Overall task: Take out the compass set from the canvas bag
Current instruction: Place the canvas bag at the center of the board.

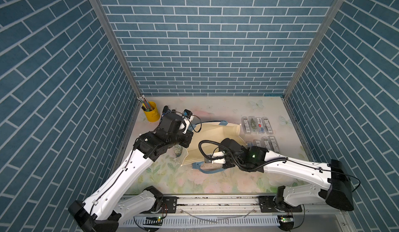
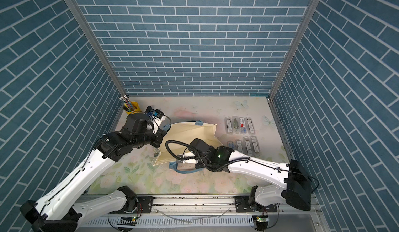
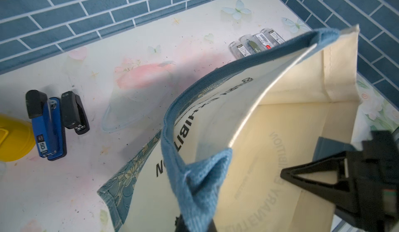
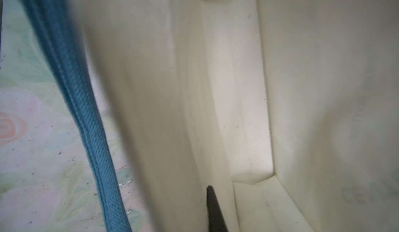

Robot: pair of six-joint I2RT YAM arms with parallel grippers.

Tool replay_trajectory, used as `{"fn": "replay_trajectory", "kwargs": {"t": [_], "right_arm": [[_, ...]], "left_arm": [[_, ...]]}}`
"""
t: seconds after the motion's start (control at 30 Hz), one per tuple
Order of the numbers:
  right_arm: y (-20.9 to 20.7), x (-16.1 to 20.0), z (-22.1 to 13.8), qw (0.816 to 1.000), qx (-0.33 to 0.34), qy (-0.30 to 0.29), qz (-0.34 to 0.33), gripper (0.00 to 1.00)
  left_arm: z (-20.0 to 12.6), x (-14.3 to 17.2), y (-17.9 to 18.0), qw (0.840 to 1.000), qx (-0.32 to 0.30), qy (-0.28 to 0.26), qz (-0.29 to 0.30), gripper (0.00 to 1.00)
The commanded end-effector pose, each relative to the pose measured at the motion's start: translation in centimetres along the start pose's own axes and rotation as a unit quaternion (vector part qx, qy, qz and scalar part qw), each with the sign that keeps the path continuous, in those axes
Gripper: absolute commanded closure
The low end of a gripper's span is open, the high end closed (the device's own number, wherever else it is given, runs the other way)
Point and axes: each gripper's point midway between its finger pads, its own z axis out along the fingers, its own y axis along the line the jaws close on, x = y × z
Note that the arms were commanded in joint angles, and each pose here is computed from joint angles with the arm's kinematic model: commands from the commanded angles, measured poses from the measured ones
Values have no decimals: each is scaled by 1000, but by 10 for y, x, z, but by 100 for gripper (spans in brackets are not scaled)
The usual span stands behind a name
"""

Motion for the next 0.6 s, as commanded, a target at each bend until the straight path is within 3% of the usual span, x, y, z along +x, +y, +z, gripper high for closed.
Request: {"fn": "replay_trajectory", "kwargs": {"t": [0.0,0.23,0.47,0.57], "right_arm": [[-23,-18,-28,999,-32,-24,4,100],[-50,-14,-45,997,-72,-10,18,100],[-33,-16,-38,993,-106,-26,52,100],[-22,-20,-35,989,-126,-39,65,100]], "left_arm": [[8,-17,-13,999,40,-12,8,100],[24,-20,-17,998,67,-7,6,100],[24,-25,-17,997,69,-27,21,100],[27,-25,-18,997,73,-25,27,90]]}}
